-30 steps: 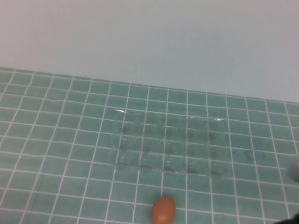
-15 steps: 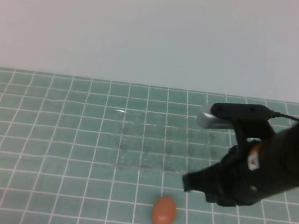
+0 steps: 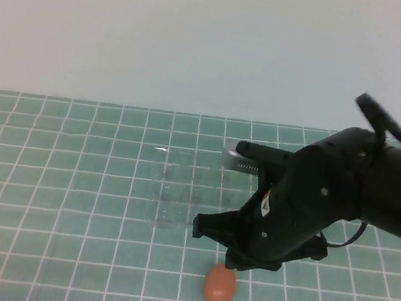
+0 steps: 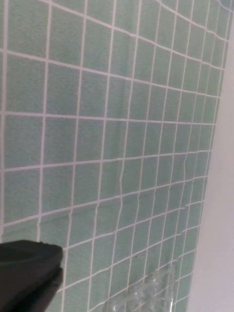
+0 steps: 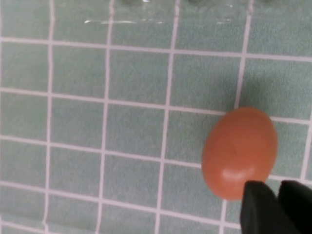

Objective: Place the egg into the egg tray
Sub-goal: Pick up the egg

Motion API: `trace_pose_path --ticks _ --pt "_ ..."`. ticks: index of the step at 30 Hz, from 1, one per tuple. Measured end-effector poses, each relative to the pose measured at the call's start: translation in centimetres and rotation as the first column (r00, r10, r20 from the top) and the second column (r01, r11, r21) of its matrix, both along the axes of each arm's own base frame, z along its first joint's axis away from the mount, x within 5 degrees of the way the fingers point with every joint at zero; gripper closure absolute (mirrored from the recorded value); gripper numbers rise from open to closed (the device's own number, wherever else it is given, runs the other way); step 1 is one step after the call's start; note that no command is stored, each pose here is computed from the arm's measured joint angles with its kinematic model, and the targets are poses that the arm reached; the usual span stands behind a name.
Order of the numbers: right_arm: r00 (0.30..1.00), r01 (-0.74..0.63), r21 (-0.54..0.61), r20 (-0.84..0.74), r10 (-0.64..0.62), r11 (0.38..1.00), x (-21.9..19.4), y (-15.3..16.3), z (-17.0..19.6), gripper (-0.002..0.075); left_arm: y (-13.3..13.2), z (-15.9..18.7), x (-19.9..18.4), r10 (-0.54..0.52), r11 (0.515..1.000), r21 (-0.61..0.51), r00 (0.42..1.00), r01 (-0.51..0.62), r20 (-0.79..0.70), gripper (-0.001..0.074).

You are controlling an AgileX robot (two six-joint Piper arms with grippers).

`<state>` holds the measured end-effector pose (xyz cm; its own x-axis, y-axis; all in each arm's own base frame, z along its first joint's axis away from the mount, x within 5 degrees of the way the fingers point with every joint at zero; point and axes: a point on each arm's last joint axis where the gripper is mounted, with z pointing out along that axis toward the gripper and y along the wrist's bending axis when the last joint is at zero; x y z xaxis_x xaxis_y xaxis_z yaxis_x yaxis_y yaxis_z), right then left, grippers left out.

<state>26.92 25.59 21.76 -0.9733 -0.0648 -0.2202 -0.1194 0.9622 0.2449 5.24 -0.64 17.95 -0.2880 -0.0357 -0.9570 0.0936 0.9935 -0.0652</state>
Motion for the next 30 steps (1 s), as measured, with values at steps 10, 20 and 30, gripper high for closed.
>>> trace_pose_path --ticks 10,20,30 --pt "0.997 0.041 -0.014 -0.070 -0.042 0.999 0.5 1.1 -3.6 0.0365 0.0 0.0 0.0 0.000 1.000 0.000 1.000 0.000 0.000 0.0736" --pt "0.998 0.038 0.010 -0.042 -0.038 0.999 0.9 1.6 -3.7 0.0290 0.0 0.0 0.0 0.000 1.000 0.000 1.000 0.000 0.000 0.0736" --pt "0.999 -0.002 -0.048 -0.036 0.000 0.999 1.3 1.9 -4.6 0.0280 0.0 0.0 0.0 0.000 1.000 0.000 1.000 0.000 0.000 0.0736"
